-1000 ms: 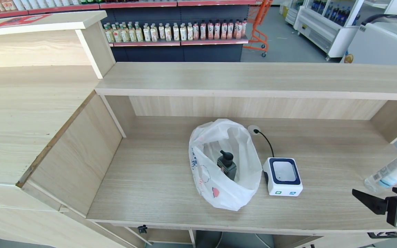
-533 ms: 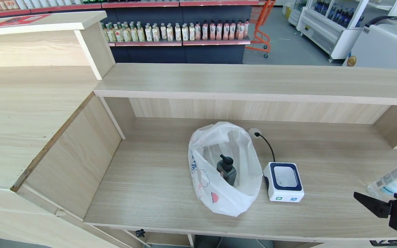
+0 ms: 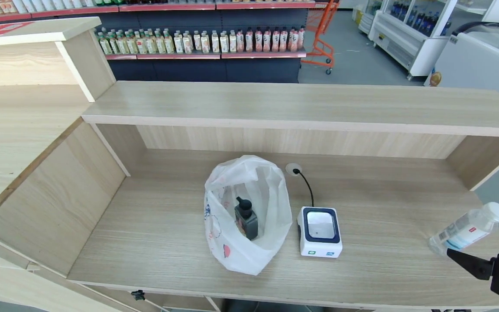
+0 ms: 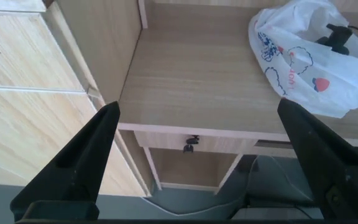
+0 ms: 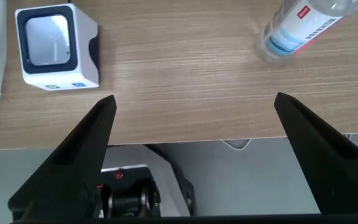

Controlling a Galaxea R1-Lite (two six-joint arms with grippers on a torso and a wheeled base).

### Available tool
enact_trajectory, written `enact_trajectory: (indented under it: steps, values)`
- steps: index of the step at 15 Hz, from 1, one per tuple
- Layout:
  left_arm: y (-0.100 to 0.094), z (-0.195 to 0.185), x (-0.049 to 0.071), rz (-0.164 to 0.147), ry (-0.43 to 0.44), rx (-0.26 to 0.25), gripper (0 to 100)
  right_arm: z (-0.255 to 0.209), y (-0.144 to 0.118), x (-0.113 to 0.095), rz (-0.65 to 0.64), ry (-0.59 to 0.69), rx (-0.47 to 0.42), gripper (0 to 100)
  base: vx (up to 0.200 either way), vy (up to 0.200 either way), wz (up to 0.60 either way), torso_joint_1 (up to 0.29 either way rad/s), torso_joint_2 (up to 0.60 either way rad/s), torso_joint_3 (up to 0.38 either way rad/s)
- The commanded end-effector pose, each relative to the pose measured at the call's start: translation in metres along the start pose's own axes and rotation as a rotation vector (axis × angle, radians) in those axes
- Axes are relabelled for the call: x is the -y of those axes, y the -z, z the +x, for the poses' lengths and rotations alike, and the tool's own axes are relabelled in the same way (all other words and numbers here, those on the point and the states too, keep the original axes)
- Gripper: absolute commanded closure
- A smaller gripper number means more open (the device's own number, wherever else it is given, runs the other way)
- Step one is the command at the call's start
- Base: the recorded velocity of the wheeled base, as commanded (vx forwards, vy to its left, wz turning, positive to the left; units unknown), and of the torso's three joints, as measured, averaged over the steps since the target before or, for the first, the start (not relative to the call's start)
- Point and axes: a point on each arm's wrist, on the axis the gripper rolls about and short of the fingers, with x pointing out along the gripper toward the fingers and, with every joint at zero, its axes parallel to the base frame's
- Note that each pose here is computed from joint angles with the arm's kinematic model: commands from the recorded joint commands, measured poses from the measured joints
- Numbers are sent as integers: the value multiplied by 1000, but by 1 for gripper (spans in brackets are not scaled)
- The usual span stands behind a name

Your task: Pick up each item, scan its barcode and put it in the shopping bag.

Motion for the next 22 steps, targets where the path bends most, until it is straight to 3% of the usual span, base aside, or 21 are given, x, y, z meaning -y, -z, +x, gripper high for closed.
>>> enact_trajectory:
  steps: [1, 14, 17, 22]
  values:
    - [0, 0, 0, -2, 0, -1, 0, 1, 1, 0, 2, 0, -9, 0, 0, 0, 0, 0, 0, 0]
    - [0, 0, 0, 4, -2, 1, 0, 3, 2, 4, 61, 23, -39, 0, -200, -200, 0, 2, 3, 3]
    - [0, 0, 0, 3, -2, -1, 0, 7, -3, 7, 73, 38, -40, 0, 0, 0, 0, 0, 0, 0]
    - [0, 0, 0, 9, 0, 1, 0, 11, -1, 13, 130, 75, -62, 0, 0, -200, 0, 2, -2, 2]
